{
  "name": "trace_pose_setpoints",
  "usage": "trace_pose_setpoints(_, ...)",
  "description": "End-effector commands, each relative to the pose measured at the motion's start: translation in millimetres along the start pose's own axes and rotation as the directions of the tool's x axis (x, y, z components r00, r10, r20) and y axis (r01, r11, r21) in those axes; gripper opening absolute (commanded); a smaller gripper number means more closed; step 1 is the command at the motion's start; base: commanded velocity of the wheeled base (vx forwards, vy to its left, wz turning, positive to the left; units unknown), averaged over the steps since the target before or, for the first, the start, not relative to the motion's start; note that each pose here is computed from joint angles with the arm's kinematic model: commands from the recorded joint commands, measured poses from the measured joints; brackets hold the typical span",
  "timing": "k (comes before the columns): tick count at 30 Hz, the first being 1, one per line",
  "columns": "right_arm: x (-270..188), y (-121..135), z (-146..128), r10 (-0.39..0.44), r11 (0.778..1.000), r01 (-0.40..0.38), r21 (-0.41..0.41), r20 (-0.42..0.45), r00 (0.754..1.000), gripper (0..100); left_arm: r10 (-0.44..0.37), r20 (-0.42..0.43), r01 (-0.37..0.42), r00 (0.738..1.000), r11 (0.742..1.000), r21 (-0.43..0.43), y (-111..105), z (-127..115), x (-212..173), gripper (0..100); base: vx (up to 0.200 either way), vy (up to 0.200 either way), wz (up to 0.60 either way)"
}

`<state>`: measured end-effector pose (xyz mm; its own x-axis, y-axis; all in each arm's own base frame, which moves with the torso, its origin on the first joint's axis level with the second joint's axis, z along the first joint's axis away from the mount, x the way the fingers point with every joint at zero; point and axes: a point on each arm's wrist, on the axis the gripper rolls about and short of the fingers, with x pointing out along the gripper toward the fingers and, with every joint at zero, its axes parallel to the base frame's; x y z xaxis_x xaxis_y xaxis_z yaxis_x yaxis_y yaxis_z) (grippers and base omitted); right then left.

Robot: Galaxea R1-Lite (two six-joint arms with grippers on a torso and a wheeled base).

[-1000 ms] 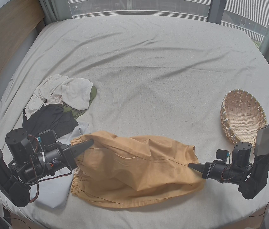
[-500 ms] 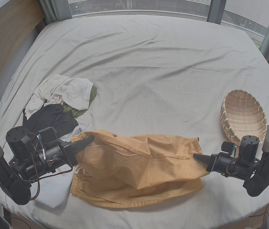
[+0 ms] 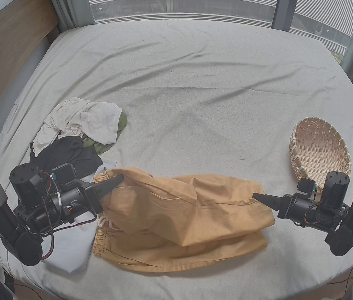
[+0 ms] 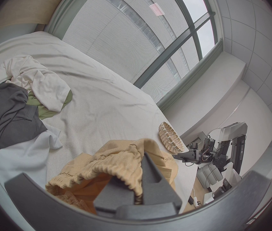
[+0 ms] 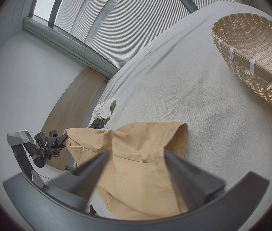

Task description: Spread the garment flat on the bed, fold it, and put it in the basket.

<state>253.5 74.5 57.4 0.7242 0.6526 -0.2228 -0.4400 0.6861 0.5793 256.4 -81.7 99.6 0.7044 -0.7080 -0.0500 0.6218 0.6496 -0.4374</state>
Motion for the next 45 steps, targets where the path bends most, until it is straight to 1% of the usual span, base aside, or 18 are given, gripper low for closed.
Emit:
trace_pose_setpoints(1,-2.7,3.8,-3.2,0.007,1.0,-0.007,0.009,-0.013,1.0,100,0.004,-0.003,-0.004,1.0,1.0,-0.003,1.7,-1.2,0.9,0,0.0,0.0,0.0)
trace_pose_setpoints(6,-0.6,4.8,-7.5,0.011,1.0,-0.01,0.021,-0.033,0.999,100,0.004,-0.003,-0.004,1.0,1.0,-0.003,1.7,-1.2,0.9,0,0.0,0.0,0.0)
trace_pose_setpoints(10,6.0,-6.3,-15.8,-0.016,0.999,0.019,0.042,-0.067,0.998,100,0.004,-0.003,-0.004,1.0,1.0,-0.003,1.7,-1.2,0.9,0,0.0,0.0,0.0)
trace_pose_setpoints(13,7.7,-9.4,-18.6,-0.022,0.998,0.026,0.052,-0.079,0.997,100,0.004,-0.003,-0.004,1.0,1.0,-0.003,1.7,-1.2,0.9,0,0.0,0.0,0.0)
trace_pose_setpoints(21,10.4,-1.1,-21.5,0.027,0.999,-0.022,0.047,-0.103,0.994,100,0.004,-0.003,-0.004,1.0,1.0,-0.003,1.7,-1.2,0.9,0,0.0,0.0,0.0)
trace_pose_setpoints(25,10.9,-0.1,-22.1,0.032,0.999,-0.027,0.046,-0.107,0.994,100,0.004,-0.003,-0.004,1.0,1.0,-0.003,1.7,-1.2,0.9,0,0.0,0.0,0.0)
trace_pose_setpoints(26,12.7,2.2,-24.7,0.042,0.998,-0.037,0.046,-0.118,0.992,100,0.003,-0.002,-0.003,1.0,1.0,-0.002,1.4,-0.8,0.8,0,0.0,0.0,0.0)
trace_pose_setpoints(32,18.1,6.1,-24.1,0.065,0.998,-0.061,0.036,-0.116,0.991,100,0.003,-0.002,-0.003,1.0,1.0,-0.002,1.4,-0.8,0.8,0,0.0,0.0,0.0)
trace_pose_setpoints(41,30.0,-2.2,-25.6,0.058,0.998,-0.054,0.038,-0.116,0.992,100,0.003,-0.002,-0.003,1.0,1.0,-0.002,1.4,-0.8,0.8,0,0.0,0.0,0.0)
trace_pose_setpoints(42,30.0,-2.2,-25.6,0.058,0.998,-0.054,0.038,-0.116,0.992,0,0.003,-0.002,-0.003,1.0,1.0,-0.002,1.4,-0.8,0.8,0,0.0,0.0,0.0)
trace_pose_setpoints(45,31.6,-2.2,-23.5,0.063,0.998,-0.059,0.034,-0.108,0.992,0,0.003,-0.002,-0.003,1.0,1.0,-0.002,1.4,-0.8,0.8,0,0.0,0.0,0.0)
